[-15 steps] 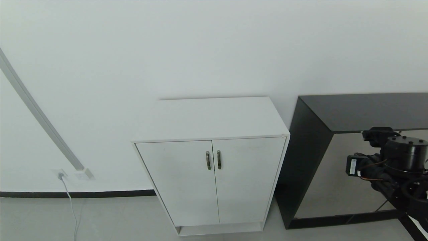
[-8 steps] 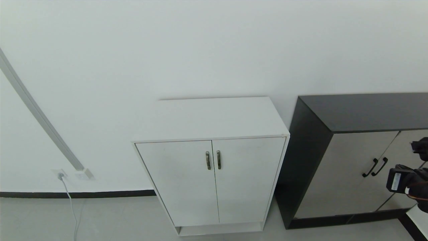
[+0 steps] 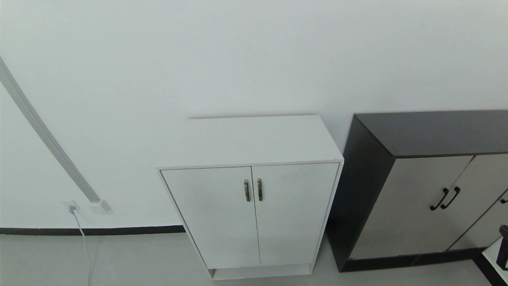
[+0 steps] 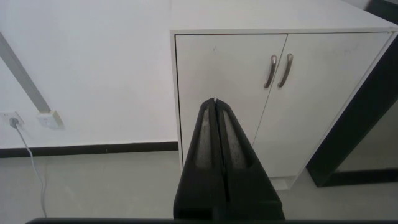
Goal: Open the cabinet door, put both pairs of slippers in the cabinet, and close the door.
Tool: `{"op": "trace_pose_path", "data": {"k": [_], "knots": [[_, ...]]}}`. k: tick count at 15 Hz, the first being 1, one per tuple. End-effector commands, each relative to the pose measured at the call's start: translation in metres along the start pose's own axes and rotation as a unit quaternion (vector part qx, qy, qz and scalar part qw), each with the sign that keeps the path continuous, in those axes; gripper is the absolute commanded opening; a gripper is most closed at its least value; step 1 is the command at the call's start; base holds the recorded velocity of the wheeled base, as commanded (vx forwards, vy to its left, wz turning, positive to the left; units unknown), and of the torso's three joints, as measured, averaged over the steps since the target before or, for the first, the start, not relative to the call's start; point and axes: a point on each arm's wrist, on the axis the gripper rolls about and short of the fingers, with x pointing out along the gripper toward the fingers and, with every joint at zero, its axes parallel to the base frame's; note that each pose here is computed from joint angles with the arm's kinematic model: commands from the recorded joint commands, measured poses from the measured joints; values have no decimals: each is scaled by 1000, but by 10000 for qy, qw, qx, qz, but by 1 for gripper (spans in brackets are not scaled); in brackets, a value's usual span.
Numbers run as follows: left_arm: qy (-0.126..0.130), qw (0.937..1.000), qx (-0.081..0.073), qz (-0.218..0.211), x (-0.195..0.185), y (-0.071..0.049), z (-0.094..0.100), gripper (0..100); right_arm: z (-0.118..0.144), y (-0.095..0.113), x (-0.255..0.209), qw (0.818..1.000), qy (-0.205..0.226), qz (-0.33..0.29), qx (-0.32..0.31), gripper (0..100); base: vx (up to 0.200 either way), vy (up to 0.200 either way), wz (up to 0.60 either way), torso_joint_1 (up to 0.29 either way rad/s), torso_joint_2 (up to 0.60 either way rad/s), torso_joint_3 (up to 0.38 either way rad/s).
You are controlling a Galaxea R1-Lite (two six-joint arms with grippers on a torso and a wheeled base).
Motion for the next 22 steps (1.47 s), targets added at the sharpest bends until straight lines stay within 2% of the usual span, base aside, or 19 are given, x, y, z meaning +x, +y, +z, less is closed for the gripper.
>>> {"op": "trace_pose_path", "data": {"k": [1,4,6,10,18,22], "knots": [[1,10000,-1,3,0,0,0,0,-4,-10,-31,9995,-210,206,65,0,0,0,0,0,0,0],[8,10000,-1,3,0,0,0,0,-19,-19,-62,9984,-123,554,27,0,0,0,0,0,0,0],[8,10000,-1,3,0,0,0,0,-34,-23,-81,9948,43,1020,-26,0,0,0,0,0,0,0],[8,10000,-1,3,0,0,0,0,-61,-25,-98,9848,150,1729,-15,0,0,0,0,0,0,0],[1,10000,-1,3,0,0,0,0,-79,-23,-97,9812,313,1902,-31,0,0,0,0,0,0,0],[1,10000,-1,3,0,0,0,0,-81,-26,-104,9853,-128,1700,131,0,0,0,0,0,0,0]]}}
